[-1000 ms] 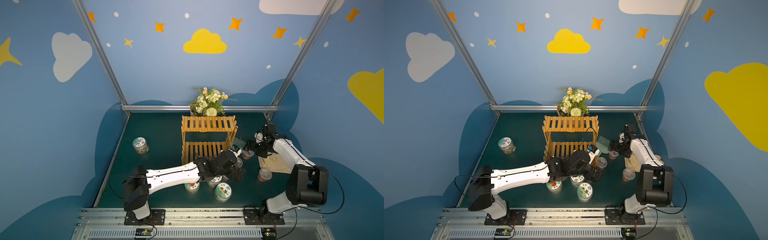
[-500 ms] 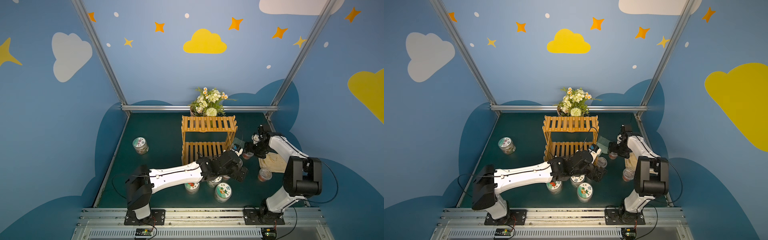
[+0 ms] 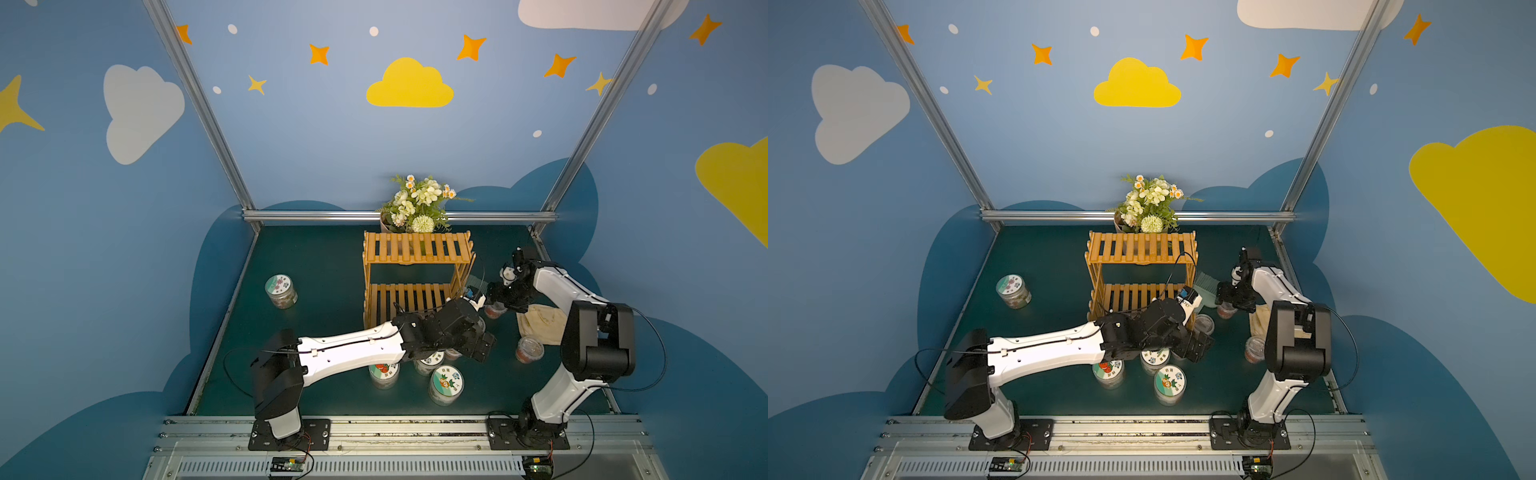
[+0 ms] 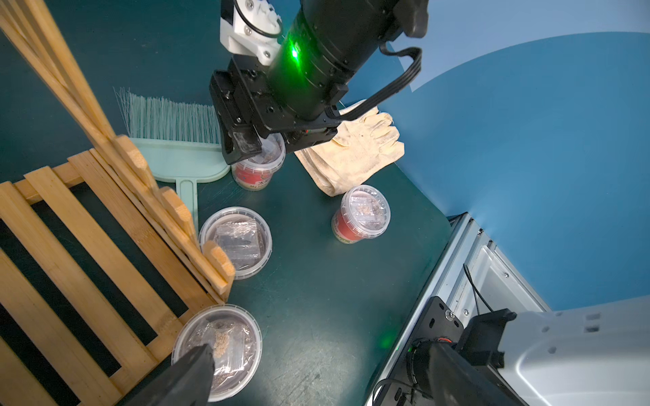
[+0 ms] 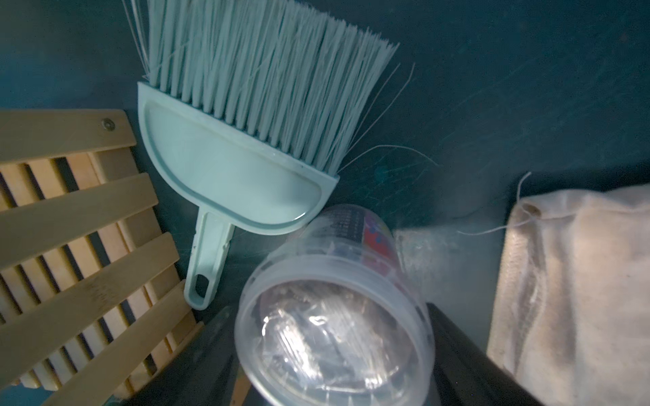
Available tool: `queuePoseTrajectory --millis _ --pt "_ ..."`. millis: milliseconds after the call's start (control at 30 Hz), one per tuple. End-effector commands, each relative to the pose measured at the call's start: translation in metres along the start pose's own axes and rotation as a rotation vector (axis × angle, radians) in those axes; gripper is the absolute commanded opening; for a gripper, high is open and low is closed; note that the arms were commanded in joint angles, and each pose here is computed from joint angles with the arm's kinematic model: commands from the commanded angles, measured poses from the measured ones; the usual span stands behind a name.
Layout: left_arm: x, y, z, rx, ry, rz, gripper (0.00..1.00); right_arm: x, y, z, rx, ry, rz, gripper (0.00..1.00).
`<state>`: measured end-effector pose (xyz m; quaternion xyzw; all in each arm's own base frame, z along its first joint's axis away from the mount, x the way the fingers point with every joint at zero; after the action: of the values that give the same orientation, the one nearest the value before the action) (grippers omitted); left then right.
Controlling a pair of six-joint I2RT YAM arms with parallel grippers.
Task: Place the seed container on the shelf
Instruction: Pick up the seed jar at the center of the board, then place the seed jar on the shelf.
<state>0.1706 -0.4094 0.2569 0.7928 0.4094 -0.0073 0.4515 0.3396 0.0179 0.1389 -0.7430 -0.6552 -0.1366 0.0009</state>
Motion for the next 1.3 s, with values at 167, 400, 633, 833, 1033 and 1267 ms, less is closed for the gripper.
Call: queuePoseTrajectory --millis 167,400,633,833,1033,1267 --pt "0.002 0.008 -0.002 -0.009 0.009 0.002 1.0 0.003 0.004 -0.017 -0.057 -0.012 -0.008 0.73" --pt "0.006 0.014 -0.006 -0.023 0.013 -0.004 1.0 0.007 -0.011 -0.065 -0.151 -0.013 0.011 0.72" --pt "0.024 0.033 -0.034 -0.078 0.053 -0.024 1.0 0.034 -0.036 -0.149 -0.242 0.137 -0.045 0.72" --pt "0.04 0.057 -0.084 -0.204 0.1 -0.007 1.0 0.077 -0.062 -0.215 -0.303 0.195 -0.249 0.72" --pt "0.06 0.064 -0.129 -0.284 0.177 -0.019 1.0 0.11 -0.083 -0.275 -0.383 0.225 -0.369 0.73" --pt "0.094 0.064 -0.176 -0.363 0.264 -0.075 1.0 0.158 -0.092 -0.3 -0.41 0.297 -0.507 0.73"
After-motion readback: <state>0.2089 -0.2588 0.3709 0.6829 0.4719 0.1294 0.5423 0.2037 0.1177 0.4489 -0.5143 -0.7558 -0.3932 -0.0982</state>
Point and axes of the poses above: each gripper's point midway between its finger pads, its own z axis out along the fingers, its own x axis along the line the jaws close on, y = z × x, the point moved 8 cm from there along -z, back along the fingers
